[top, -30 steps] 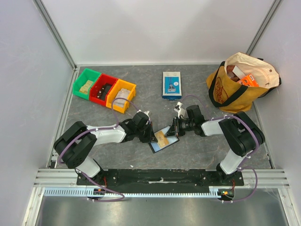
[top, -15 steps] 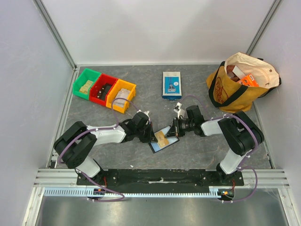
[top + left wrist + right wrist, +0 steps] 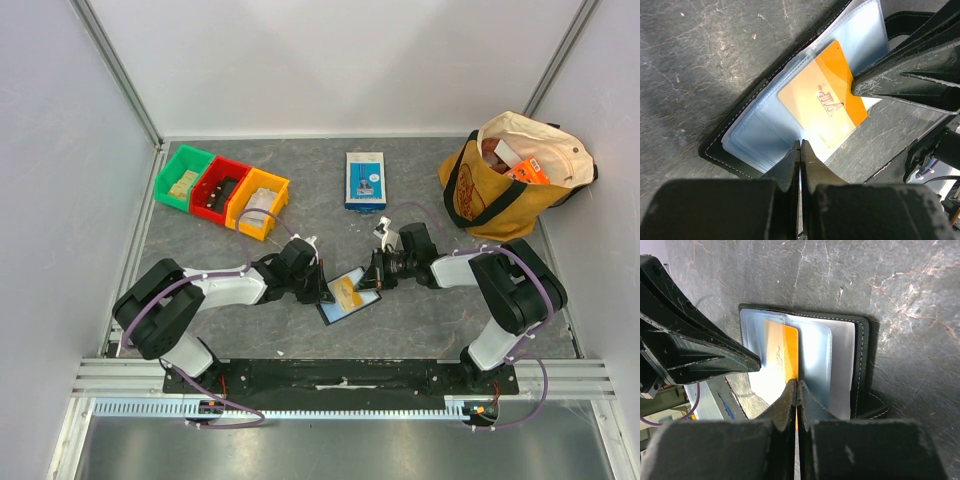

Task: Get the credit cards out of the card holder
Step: Remove the credit card from the card holder.

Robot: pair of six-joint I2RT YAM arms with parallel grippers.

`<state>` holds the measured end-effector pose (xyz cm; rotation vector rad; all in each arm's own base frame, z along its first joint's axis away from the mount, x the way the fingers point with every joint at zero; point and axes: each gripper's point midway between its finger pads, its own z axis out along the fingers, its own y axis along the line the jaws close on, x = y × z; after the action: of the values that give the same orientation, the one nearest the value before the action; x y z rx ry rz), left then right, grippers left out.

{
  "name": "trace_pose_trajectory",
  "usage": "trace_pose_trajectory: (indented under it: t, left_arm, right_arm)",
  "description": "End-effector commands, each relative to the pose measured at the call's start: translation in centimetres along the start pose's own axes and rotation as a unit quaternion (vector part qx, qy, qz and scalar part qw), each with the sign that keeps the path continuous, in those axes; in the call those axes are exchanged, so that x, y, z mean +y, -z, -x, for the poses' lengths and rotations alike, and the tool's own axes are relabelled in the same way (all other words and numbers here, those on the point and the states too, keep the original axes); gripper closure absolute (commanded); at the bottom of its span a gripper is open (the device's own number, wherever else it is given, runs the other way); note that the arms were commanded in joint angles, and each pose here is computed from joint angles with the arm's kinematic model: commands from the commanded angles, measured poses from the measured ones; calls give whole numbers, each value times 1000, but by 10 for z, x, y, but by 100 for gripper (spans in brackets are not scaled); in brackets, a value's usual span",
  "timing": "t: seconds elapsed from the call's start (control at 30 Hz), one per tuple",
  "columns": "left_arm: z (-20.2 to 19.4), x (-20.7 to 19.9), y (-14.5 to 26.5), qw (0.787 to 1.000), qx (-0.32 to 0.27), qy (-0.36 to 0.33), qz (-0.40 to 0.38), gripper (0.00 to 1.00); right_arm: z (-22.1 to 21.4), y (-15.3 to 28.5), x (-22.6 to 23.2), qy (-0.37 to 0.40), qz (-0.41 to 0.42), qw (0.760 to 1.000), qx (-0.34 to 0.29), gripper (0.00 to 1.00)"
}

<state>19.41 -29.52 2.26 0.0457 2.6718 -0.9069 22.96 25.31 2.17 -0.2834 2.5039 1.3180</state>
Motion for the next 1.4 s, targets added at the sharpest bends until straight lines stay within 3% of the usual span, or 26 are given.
trace_pose_trajectory:
  t: [0.0, 0.17, 0.43, 0.57, 0.77, 1.17, 1.37]
  left_arm:
    - [-11, 15, 1, 999, 15, 3, 29, 98]
    - [-12, 15, 1, 999, 18, 1, 28, 98]
    - [-13, 14, -1, 1000, 20, 1, 23, 98]
    - [-14, 15, -2, 1000, 21, 0, 23, 98]
    - [-16, 18, 0, 999, 19, 1, 27, 98]
    - [-9, 13, 9, 1000, -2, 0, 16, 98]
    - [22, -19, 42, 996, -86, -9, -36, 67]
  right_arm:
    - [11, 2, 0, 17, -11, 1000, -12, 94]
    - [13, -1, 4, 21, 0, 1000, -5, 75]
    - [10, -13, 5, 24, 10, 1000, 14, 71]
    - [8, -16, 6, 24, 18, 999, 21, 76]
    - [20, -4, 2, 27, 1, 1000, -2, 98]
    - [50, 42, 11, 18, -44, 993, -104, 100]
    - [70, 72, 52, 17, -10, 982, -187, 100]
